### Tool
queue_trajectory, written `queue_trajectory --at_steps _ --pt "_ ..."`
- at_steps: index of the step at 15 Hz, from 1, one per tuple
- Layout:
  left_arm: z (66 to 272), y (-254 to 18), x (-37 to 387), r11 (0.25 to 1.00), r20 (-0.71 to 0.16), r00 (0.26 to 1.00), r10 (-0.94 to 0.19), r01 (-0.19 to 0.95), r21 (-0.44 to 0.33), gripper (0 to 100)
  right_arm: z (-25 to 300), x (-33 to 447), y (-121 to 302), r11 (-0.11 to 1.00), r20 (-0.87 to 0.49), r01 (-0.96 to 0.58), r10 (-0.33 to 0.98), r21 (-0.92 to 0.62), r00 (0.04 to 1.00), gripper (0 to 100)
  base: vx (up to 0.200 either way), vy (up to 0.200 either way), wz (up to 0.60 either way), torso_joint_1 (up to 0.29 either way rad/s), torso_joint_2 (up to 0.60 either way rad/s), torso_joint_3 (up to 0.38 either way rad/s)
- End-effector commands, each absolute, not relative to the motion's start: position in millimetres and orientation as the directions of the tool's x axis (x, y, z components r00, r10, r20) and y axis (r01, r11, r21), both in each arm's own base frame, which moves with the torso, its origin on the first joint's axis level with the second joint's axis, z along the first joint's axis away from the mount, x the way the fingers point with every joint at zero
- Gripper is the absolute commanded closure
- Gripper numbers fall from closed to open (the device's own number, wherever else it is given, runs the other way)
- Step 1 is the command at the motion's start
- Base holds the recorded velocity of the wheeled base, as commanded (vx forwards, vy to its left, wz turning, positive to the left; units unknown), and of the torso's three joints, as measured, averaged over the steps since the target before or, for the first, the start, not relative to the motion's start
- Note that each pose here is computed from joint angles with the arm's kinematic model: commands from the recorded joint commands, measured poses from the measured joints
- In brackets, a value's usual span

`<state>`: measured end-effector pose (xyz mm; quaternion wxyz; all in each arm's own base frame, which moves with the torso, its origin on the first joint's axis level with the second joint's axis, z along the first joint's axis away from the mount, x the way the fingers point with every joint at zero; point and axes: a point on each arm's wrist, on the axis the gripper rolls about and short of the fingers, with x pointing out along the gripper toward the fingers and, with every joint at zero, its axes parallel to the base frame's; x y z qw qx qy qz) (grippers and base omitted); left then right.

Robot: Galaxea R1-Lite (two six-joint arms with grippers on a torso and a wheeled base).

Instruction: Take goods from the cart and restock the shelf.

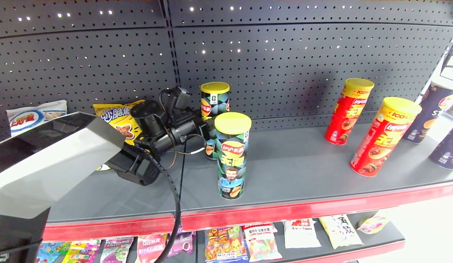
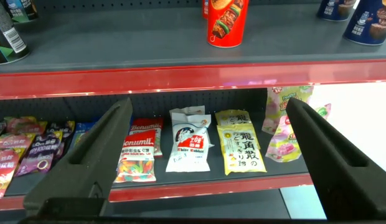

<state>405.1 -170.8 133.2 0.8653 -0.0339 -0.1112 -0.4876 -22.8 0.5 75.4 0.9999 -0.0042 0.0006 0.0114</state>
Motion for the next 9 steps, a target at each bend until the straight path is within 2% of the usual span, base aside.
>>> queue_trajectory --at_steps 1,9 --pt "130 -174 410 0.514 0.234 0.489 -0.840 0.856 0.055 100 75 -23 1 1.000 0.000 -0.021 0.021 -0.009 1.000 0 0.000 0.000 0.00 0.000 0.00 0.000" --pt "115 -180 415 0.496 0.284 0.465 -0.838 0.867 0.042 100 75 -23 1 1.000 0.000 -0.023 0.023 -0.009 1.000 0 0.000 0.000 0.00 0.000 0.00 0.000"
